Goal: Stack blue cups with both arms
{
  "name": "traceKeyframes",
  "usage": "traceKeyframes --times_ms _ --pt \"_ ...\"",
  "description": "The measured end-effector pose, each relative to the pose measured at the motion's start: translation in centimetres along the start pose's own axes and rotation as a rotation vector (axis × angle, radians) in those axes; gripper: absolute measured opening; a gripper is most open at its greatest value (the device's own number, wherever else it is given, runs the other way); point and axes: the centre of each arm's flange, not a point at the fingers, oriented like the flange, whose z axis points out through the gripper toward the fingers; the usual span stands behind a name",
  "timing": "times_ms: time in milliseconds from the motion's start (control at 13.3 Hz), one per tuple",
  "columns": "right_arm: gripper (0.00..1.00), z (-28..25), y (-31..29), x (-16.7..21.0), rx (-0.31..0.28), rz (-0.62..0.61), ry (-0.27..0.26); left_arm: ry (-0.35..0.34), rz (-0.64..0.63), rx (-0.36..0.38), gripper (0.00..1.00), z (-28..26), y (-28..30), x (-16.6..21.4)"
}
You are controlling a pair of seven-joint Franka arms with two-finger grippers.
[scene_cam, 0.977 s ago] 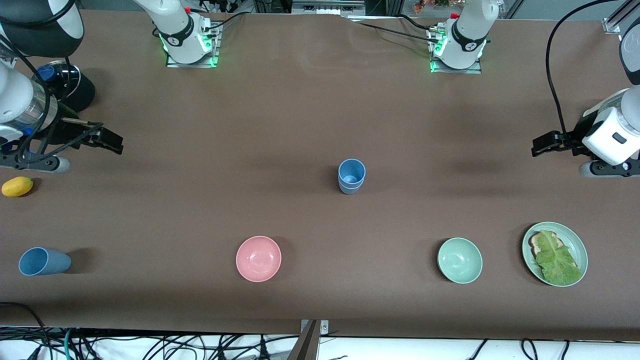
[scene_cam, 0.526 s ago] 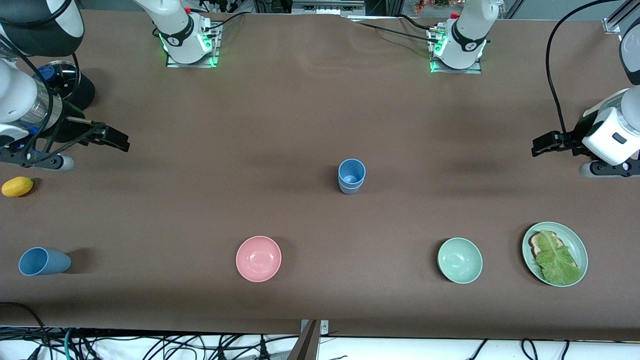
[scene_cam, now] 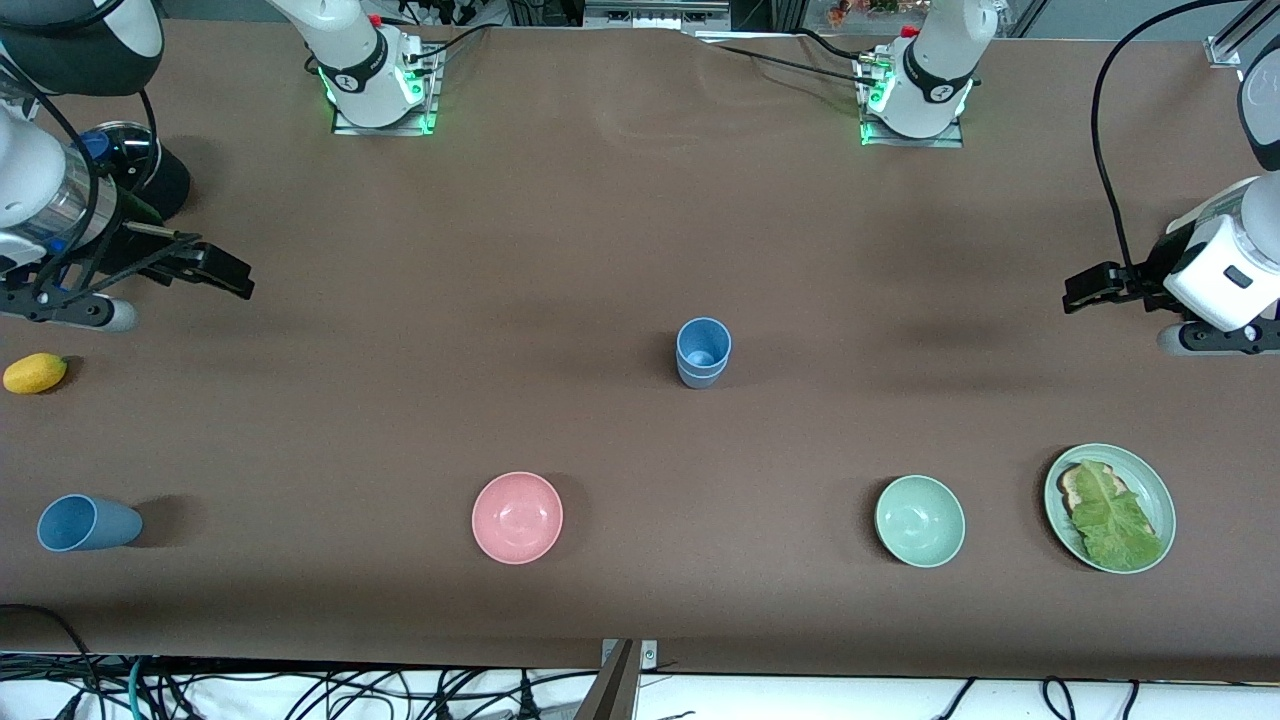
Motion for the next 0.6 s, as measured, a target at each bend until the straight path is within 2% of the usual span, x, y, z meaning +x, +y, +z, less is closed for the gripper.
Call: traceKeyframes --times_ms 602 --pt "1.00 -0.26 -0.44 0.05 0.003 -0.007 0.007 0.000 0.000 0.000 1.00 0.01 0.00 0.00"
